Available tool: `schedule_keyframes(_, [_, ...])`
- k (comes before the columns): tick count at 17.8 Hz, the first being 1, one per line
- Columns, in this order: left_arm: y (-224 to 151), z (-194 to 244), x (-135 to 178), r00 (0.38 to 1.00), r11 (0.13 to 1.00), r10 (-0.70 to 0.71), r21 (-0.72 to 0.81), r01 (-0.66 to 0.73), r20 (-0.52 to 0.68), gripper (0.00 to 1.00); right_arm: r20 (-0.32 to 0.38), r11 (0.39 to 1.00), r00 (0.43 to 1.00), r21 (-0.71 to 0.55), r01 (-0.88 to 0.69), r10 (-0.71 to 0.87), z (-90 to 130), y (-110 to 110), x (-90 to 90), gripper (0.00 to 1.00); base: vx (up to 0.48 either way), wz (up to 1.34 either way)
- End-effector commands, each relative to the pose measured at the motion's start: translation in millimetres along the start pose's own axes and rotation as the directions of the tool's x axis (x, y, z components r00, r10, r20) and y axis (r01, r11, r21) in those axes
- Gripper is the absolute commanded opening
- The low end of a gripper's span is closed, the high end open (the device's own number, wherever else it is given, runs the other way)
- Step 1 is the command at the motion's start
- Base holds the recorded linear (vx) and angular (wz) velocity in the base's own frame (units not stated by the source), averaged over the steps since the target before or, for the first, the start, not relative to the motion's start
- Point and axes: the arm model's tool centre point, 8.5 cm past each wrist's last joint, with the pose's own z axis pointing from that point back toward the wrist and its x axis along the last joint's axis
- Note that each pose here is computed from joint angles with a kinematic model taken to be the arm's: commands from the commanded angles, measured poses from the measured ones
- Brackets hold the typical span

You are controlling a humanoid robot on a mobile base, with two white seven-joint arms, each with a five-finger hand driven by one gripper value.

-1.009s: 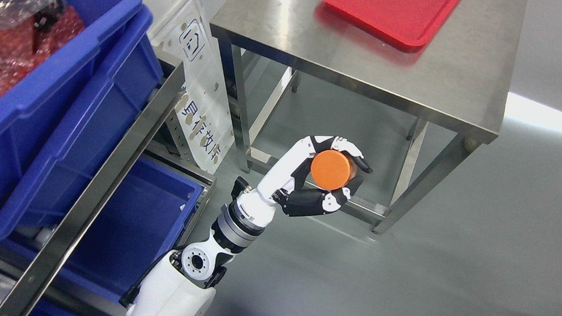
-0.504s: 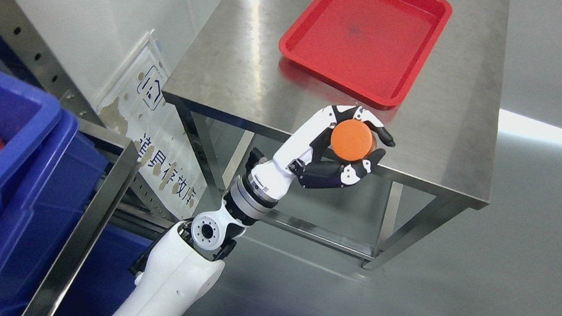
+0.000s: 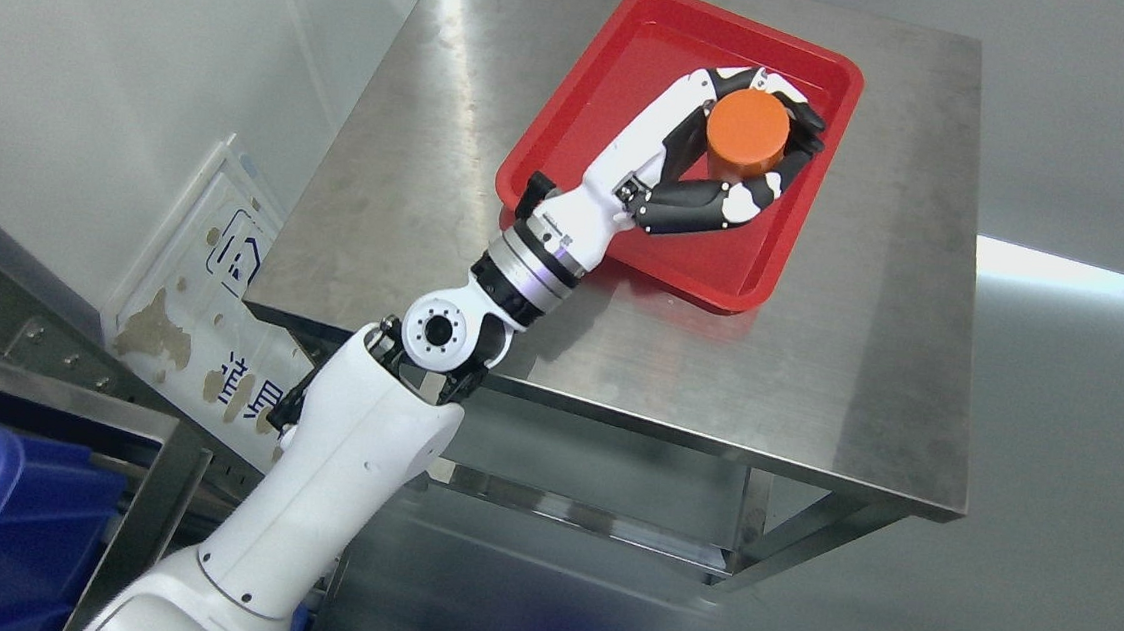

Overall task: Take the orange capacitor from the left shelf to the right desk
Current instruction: 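Move the left hand over the red tray on the table, then lower the capacitor onto the red tray and open the left hand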

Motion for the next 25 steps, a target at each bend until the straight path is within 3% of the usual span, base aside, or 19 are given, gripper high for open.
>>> schedule_keyframes(1, [76, -21, -31, 0.983, 0.993, -0.077, 0.078, 0.090, -0.167, 0.04, -0.004, 1.000, 1.000, -0.018, 0.004, -0.004, -1, -12, -8.4, 1.00, 0.130, -0.10])
schedule_keyframes(11, [82, 13, -101, 0.914, 0.993, -0.042, 0.086, 0.083, -0.404, 0.07, -0.004, 1.000, 1.000, -0.018, 0.004, -0.004, -1, -12, -8.4, 1.00, 0.033, -0.02])
schedule_keyframes(25, [80, 20, -112, 0.897, 0.994, -0.045, 0.073, 0.086, -0.441, 0.55, -0.004, 1.000, 1.000, -0.018, 0.004, -0.004, -1, -12, -8.4, 1.00, 0.000, 0.00])
